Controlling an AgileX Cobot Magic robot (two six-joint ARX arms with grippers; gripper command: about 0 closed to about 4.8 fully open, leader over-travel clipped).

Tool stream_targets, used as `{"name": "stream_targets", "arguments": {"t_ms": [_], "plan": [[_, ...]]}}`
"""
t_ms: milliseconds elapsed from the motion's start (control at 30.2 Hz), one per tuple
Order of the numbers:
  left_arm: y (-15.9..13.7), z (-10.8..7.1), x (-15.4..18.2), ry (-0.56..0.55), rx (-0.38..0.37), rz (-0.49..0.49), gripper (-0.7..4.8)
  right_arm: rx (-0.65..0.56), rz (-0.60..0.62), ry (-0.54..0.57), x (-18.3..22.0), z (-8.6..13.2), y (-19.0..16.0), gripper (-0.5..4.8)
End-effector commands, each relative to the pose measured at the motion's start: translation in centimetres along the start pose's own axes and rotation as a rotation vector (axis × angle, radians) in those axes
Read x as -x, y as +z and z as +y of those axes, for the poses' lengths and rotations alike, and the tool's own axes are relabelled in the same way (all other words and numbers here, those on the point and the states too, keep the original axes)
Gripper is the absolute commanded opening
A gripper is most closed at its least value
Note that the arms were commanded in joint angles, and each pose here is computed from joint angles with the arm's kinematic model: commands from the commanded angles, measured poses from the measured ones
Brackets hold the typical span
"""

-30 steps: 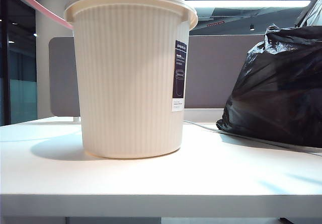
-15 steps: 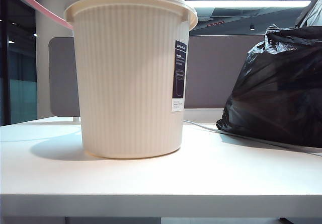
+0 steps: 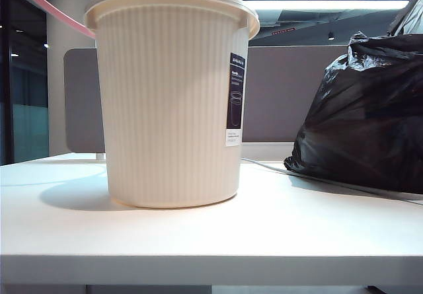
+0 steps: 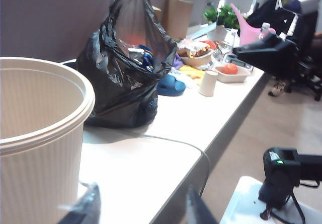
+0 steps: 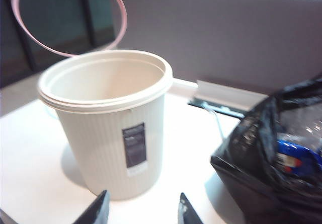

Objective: Open the ring lid of the trash can, pull out the black garbage bag inside, and place it on the table.

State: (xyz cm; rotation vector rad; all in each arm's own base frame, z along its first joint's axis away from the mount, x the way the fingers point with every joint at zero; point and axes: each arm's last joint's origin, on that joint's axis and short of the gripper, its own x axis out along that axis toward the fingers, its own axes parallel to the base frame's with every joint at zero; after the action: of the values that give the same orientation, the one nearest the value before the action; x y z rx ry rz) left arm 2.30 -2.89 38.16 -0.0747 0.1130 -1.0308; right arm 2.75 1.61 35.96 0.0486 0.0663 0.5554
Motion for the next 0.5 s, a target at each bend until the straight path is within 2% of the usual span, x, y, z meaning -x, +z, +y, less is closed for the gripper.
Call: {"name": "stream_targets", "arguments": {"t_ms": [33,199,298,497], "plan": [[-0.8,0.7,-1.0,-0.004,0.019,-0.040,2.10,-0.012,-0.084,0.021,-0.1,0.0,-0.7,1.75],[-2.5,1.9,-2.6,-0.006,0.051,-0.046,2.00,-0.056,-0.093,0.022,-0.9,-0.4,-2.6,1.74],[-3.6,2.5,-3.4,-0.006,0.050,-0.048,1.74,-0.070,-0.064,0.020,-1.6,-0.6,-3.6,1.74],[-5.4,3.5,-4.6,-0.004,0.049,-0.061,1.74,-0.096,-0.066,0.020,-3.0,-1.1,-5.1,1.74]]}}
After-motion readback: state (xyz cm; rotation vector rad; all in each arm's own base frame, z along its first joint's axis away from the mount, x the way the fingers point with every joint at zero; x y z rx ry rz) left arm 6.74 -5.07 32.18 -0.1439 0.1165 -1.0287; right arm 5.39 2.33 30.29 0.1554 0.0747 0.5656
